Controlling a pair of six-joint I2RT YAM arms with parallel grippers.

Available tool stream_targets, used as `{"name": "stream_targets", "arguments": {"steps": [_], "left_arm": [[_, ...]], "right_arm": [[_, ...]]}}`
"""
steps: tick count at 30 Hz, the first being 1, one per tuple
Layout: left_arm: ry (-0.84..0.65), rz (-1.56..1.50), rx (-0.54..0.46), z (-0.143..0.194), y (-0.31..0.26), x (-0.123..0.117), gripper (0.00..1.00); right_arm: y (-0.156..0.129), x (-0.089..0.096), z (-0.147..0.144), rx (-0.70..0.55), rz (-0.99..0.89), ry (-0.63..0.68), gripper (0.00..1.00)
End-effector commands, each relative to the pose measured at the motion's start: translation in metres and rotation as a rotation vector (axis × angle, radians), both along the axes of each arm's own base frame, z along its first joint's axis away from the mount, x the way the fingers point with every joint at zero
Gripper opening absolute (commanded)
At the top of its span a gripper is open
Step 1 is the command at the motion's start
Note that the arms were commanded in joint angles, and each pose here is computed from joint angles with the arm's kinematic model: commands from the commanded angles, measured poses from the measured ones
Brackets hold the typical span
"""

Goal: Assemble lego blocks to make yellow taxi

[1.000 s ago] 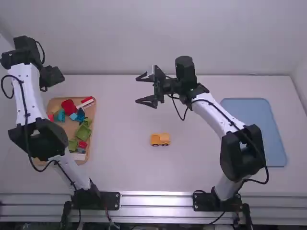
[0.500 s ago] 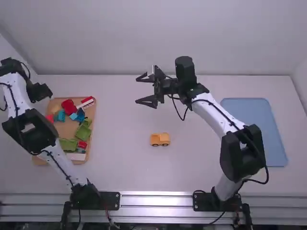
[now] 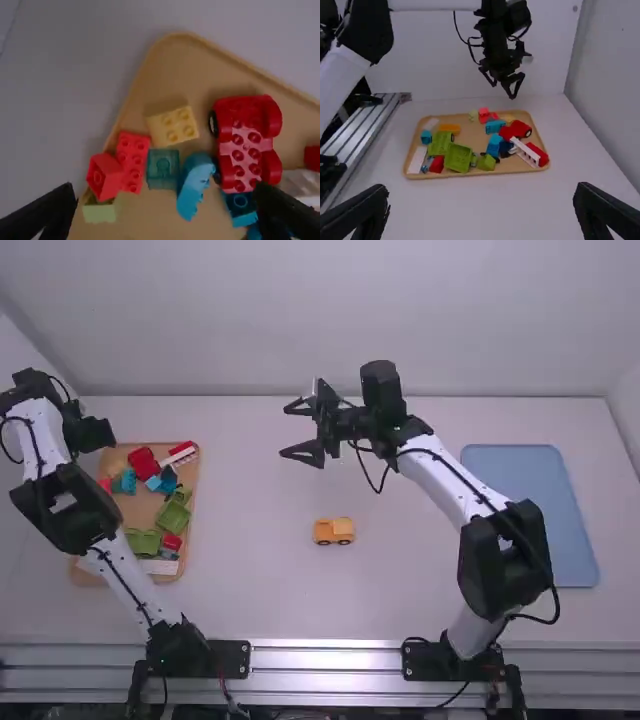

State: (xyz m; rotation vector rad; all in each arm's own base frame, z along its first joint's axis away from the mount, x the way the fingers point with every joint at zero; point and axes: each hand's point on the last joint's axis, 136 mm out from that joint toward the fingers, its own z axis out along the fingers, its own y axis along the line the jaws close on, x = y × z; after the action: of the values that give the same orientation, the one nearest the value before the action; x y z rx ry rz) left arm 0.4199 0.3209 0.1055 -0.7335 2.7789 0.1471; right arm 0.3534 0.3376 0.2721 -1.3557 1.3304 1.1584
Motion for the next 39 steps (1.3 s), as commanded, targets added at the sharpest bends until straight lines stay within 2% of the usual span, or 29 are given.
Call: {"name": "stream_targets", "arguments": {"steps": [1, 7, 10, 14, 17, 21, 24, 32, 39], "left_arm": [[0.033, -0.135, -0.035, -0.025, -0.008, 0.005, 0.89], [0.086, -0.233, -0.025, -0.043, -0.008, 0.003, 0.89], [0.144, -0.311, 0.049, -0.049, -0.001, 0.003, 0.9], [0.197, -0.431, 0.098, -0.055, 0.003, 0.001, 0.88], [0.213, -0.532, 0.115, -0.065, 0.005, 0.002, 0.81], [0.236, -0.695, 0.11, -0.075, -0.001, 0.0, 0.78], [0.236, -0.753, 0.138, -0.082, 0.001, 0.004, 0.74], [0.231, -0.825, 0.175, -0.087, 0.004, 0.01, 0.77], [0.205, -0.898, 0.148, -0.098, -0.003, 0.009, 0.73]], "right_arm": [[0.006, 0.0, 0.008, 0.01, 0.011, -0.017, 0.99], [0.005, 0.002, 0.008, 0.009, 0.006, -0.025, 0.97], [0.005, 0.002, 0.008, 0.01, 0.007, -0.024, 0.99], [0.007, 0.0, 0.009, 0.011, 0.014, -0.023, 0.99], [0.01, -0.003, 0.008, 0.01, 0.022, -0.024, 0.99], [0.01, -0.003, 0.008, 0.009, 0.019, -0.006, 0.99], [0.01, -0.004, 0.009, 0.01, 0.02, 0.01, 0.99], [0.014, -0.008, 0.009, 0.011, 0.033, 0.002, 0.99], [0.016, -0.012, 0.008, 0.012, 0.05, -0.017, 0.99]]}}
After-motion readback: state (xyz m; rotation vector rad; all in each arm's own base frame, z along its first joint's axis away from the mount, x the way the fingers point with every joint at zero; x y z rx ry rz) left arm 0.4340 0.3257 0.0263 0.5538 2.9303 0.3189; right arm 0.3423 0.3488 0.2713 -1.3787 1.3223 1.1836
